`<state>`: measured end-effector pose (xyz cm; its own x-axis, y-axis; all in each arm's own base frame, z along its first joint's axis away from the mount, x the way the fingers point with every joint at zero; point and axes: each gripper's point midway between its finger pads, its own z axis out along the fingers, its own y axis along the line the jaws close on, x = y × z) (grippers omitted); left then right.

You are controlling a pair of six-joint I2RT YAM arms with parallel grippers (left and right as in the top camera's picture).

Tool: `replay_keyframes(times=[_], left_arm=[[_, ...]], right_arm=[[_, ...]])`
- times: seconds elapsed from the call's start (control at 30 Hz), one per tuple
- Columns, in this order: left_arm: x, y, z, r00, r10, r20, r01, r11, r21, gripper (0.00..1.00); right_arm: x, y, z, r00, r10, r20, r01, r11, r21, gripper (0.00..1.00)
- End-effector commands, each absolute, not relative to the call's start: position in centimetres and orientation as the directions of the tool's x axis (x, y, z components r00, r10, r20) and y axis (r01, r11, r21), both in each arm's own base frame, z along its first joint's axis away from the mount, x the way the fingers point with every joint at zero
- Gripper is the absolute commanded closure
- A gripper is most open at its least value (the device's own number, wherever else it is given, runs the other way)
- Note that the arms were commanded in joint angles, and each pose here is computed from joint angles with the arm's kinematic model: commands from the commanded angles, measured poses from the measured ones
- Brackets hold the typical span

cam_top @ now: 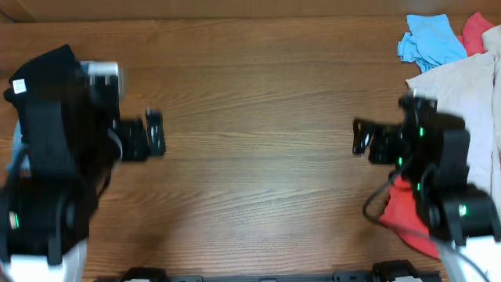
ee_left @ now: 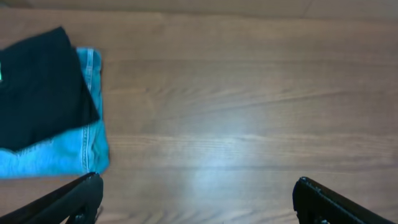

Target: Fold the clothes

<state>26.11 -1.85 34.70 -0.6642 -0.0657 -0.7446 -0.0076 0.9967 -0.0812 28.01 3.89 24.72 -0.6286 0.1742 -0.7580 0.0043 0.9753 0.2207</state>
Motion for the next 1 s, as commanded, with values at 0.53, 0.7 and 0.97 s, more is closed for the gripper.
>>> replay_keyframes(times=[0.53, 0.7, 0.97], left_arm=[[16.4, 3.8, 27.0, -0.667, -0.148, -0.73, -0.277, 0.959, 0.059, 0.0], [16.2, 3.8, 26.8, -0.677, -0.147, -0.722, -0.276, 0.959, 0.063, 0.0], [16.2, 3.8, 26.8, -0.676, -0.147, -0.722, -0.276, 0.959, 0.063, 0.0]], right_arm=[[24.7, 3.4, 19.8, -0.747, 0.169, -0.643, 0.054, 0.979, 0.195, 0.0], [25.0, 3.4, 18.8, -0.774, 0.166, -0.612, 0.062, 0.98, 0.188, 0.0], [24.5, 3.3, 17.4, -0.817, 0.16, -0.554, 0.076, 0.982, 0.173, 0.0]])
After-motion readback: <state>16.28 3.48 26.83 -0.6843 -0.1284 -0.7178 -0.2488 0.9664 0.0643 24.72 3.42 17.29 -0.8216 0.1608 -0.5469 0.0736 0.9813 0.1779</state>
